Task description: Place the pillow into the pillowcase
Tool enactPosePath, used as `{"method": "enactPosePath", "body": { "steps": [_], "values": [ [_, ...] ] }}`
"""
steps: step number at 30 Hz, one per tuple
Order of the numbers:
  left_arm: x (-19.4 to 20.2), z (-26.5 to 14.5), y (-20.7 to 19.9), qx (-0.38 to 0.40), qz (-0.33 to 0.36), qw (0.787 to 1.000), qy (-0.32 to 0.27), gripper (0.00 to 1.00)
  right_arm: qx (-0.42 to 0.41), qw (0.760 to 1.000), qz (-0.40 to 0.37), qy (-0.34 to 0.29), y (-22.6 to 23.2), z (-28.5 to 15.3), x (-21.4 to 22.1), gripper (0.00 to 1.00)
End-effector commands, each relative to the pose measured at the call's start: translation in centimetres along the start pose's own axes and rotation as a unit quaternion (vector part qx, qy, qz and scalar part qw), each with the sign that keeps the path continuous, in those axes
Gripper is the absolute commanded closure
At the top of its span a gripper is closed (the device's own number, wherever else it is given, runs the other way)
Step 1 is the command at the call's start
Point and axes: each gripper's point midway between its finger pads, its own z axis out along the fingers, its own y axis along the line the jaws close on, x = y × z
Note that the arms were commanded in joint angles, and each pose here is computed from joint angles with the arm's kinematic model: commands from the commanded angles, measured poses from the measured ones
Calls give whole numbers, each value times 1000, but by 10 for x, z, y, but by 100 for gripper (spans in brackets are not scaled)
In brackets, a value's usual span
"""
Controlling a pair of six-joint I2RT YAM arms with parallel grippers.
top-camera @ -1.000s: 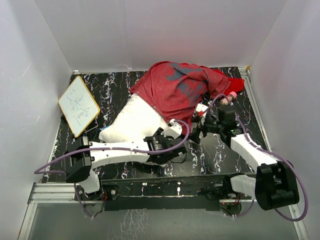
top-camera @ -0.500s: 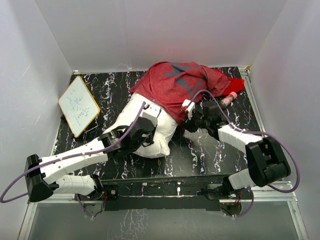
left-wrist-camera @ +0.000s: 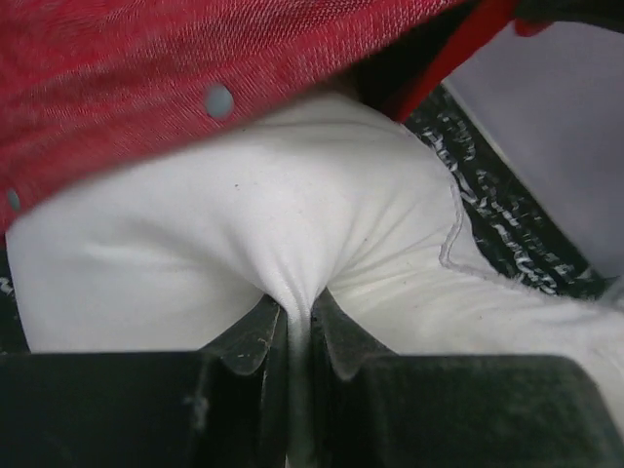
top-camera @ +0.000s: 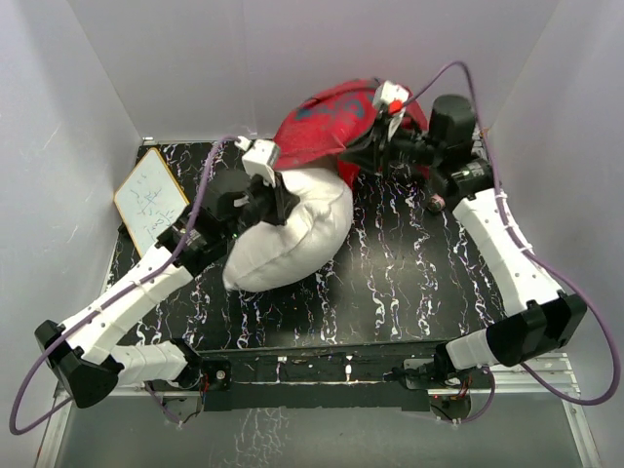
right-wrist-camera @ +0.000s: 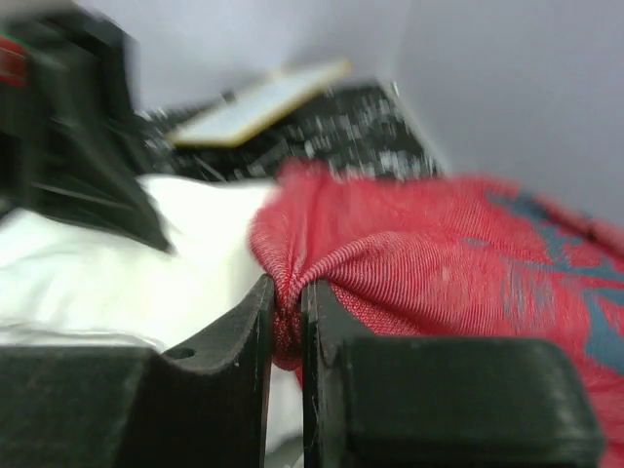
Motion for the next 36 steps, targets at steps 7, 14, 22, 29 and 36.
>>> {"method": "enactPosePath", "body": {
  "steps": [7,14,22,29,36],
  "values": [
    [-11,7,-46,204,-191,959,-52,100,-252,964,44,-74,108,-19,-36,92],
    [114,20,56,32,-305,952,5,100,-224,958,123,132,111,-1,139,92],
    [156,23,78,-4,-282,958,46,100,-265,959,45,86,141,-28,95,43],
    [144,20,73,12,-252,967,46,100,-70,994,43,66,41,-81,88,19],
    [137,20,61,48,-237,969,53,100,108,989,11,105,-24,-87,140,18]
  ]
}}
